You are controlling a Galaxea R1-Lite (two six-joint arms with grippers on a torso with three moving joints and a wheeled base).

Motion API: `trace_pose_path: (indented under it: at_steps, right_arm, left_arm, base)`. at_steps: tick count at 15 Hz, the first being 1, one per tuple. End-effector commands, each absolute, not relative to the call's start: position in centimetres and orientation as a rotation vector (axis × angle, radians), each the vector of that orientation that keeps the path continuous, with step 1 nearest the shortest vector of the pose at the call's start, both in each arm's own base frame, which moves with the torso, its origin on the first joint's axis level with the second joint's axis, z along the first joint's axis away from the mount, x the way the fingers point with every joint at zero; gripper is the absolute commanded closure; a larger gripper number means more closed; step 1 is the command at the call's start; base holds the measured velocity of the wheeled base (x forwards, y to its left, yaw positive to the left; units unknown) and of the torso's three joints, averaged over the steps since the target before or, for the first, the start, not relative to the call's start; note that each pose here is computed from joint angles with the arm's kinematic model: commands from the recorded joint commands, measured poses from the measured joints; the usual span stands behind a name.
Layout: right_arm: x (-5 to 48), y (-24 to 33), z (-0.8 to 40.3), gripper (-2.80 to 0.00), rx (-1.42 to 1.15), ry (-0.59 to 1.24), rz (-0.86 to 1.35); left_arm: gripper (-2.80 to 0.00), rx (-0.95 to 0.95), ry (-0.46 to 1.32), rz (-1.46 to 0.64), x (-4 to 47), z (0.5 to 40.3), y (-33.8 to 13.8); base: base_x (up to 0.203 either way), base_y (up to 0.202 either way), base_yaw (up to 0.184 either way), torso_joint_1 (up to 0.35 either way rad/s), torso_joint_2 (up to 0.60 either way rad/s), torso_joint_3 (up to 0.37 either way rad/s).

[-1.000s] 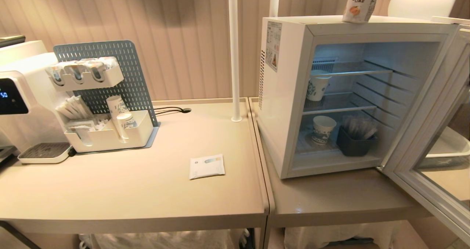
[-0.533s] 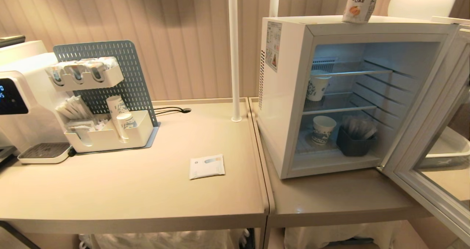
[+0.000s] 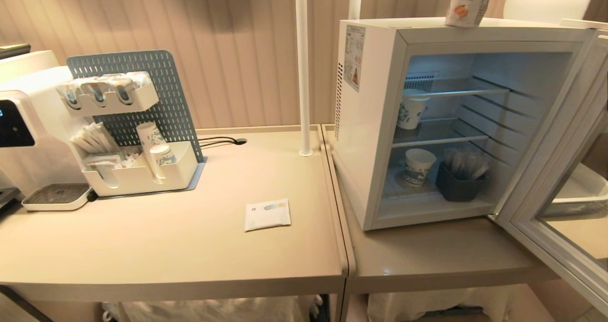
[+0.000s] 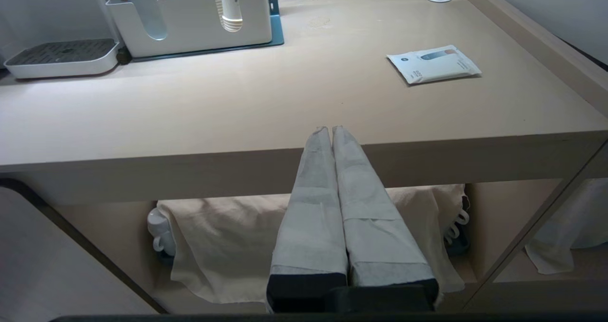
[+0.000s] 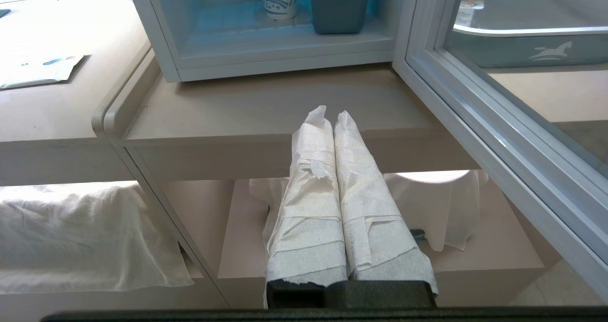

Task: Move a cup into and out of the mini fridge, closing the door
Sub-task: Put the yoghurt in the freezer

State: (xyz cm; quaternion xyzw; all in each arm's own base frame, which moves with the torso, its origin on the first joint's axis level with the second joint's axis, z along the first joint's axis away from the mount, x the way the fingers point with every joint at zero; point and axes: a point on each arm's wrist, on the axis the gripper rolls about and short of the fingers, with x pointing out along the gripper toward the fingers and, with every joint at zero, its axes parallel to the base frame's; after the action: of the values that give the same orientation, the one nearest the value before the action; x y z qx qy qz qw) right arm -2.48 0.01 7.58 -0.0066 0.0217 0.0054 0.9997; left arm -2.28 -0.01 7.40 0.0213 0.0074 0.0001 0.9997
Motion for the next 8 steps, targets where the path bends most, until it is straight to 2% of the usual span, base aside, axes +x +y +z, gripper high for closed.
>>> trace_pose_path:
  at_steps: [1,8]
  right_arm:
    - [-2.47,0.01,7.58,0.0,-0.014,0.044,0.012]
    - [-2.47,0.01,7.58,0.0,-0.013,0.045,0.012]
  left_arm:
    - [0.0,0.041,0.017,0.001,-2.27,7.39,-0.01]
    - [0.0,0.041,0.018,0.001,-2.26,7.35,-0.01]
  base:
    - [0.0,0.0,0.0,0.002,-0.01,-0.062]
    - [0.0,0.0,0.0,0.0,0.0,-0.006]
